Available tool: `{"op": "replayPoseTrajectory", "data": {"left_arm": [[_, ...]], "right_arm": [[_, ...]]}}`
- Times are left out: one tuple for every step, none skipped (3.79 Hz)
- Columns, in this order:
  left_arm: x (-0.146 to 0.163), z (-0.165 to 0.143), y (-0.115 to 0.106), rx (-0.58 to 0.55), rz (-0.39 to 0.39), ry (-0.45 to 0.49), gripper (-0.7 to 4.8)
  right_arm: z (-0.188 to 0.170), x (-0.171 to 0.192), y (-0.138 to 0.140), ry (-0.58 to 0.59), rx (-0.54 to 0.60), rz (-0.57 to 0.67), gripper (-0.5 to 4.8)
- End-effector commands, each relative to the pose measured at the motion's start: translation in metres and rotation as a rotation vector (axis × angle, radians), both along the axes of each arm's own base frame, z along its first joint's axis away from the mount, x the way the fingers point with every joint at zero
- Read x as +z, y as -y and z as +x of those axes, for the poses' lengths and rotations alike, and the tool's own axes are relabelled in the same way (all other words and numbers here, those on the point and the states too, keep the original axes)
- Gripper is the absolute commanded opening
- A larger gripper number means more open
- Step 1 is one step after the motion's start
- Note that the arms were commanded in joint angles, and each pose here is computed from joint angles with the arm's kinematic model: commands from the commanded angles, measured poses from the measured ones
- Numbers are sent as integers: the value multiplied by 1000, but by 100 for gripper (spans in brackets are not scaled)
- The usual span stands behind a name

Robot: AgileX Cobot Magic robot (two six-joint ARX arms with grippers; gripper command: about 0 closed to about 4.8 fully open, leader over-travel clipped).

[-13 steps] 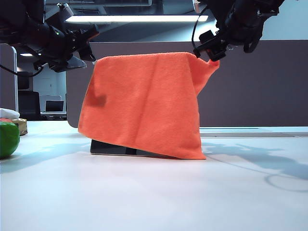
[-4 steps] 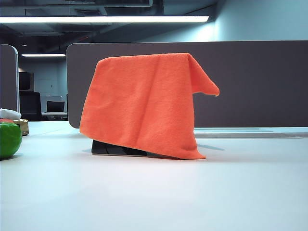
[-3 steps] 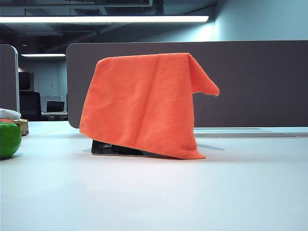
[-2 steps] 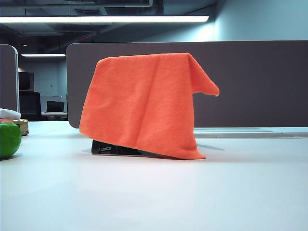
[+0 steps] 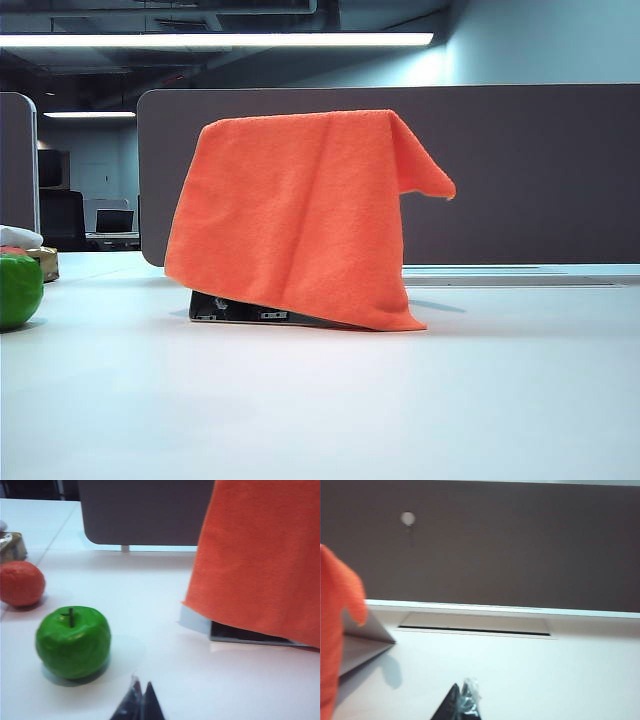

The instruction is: Pick up the cloth from the table and use it to cover the mirror.

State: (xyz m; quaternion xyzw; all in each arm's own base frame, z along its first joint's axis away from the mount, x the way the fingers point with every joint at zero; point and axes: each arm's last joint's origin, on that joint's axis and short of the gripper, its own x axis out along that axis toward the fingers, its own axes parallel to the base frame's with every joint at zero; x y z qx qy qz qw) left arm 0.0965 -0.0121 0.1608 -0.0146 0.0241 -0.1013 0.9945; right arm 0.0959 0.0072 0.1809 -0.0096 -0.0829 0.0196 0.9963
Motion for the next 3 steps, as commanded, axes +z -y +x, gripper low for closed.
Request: {"op": "replayPoseTrajectory", "data": {"left_arm": [[2, 0, -16, 89, 24, 14, -6], [2, 0, -15, 81, -13, 4, -6], [-1, 0, -1, 46, -26, -27, -6]], "right_arm": [[0, 0, 7, 3, 27, -20, -5], [0, -1, 7, -2, 16, -17, -5], [1, -4, 8, -33, -4, -13, -5]]}}
